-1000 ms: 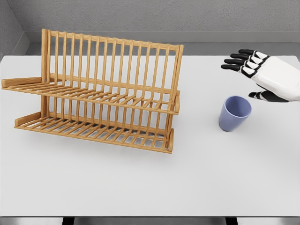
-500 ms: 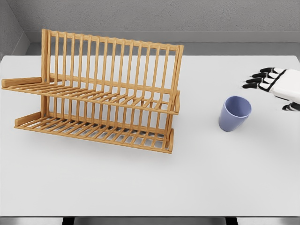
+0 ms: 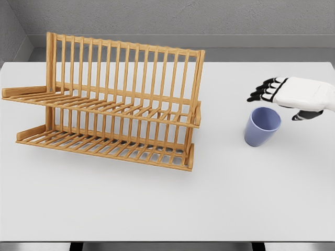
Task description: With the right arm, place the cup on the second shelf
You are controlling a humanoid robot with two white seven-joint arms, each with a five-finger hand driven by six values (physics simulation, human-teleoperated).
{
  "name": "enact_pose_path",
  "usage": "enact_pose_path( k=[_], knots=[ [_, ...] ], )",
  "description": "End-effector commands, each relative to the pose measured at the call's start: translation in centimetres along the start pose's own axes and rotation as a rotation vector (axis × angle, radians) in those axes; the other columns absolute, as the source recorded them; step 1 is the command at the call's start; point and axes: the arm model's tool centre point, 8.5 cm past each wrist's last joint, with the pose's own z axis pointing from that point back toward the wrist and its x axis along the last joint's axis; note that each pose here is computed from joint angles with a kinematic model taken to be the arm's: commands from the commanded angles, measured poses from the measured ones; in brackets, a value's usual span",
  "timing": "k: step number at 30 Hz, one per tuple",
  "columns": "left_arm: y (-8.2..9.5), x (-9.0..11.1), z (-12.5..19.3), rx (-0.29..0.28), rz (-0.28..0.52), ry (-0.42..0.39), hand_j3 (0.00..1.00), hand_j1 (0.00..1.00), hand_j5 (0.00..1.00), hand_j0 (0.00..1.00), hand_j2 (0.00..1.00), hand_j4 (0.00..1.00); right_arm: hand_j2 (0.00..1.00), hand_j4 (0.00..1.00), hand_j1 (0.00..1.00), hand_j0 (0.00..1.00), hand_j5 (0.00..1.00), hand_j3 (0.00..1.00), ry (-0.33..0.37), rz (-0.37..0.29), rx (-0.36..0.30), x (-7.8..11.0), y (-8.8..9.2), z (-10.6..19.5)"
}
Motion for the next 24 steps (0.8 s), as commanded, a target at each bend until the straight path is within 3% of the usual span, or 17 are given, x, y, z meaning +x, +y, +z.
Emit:
enact_pose_path(
  k=[1,8,12,24],
  knots=[
    [0.0,0.0,0.0,0.0,-0.001,0.001,1.0,1.0,1.0,1.0,1.0,1.0,1.0,1.0,1.0,1.0,1.0,1.0,-0.016,-0.038,0.031,0.1,1.6,-1.1],
    [0.0,0.0,0.0,0.0,0.0,0.001,1.0,1.0,1.0,1.0,1.0,1.0,1.0,1.0,1.0,1.0,1.0,1.0,-0.021,-0.085,0.074,-0.1,3.7,-2.3],
    [0.0,0.0,0.0,0.0,0.0,-0.001,1.0,1.0,1.0,1.0,1.0,1.0,1.0,1.0,1.0,1.0,1.0,1.0,-0.037,-0.09,0.086,-0.2,3.7,-3.6],
    [0.0,0.0,0.0,0.0,0.0,-0.001,1.0,1.0,1.0,1.0,1.0,1.0,1.0,1.0,1.0,1.0,1.0,1.0,-0.037,-0.05,0.084,0.1,2.7,-2.8]
  ],
)
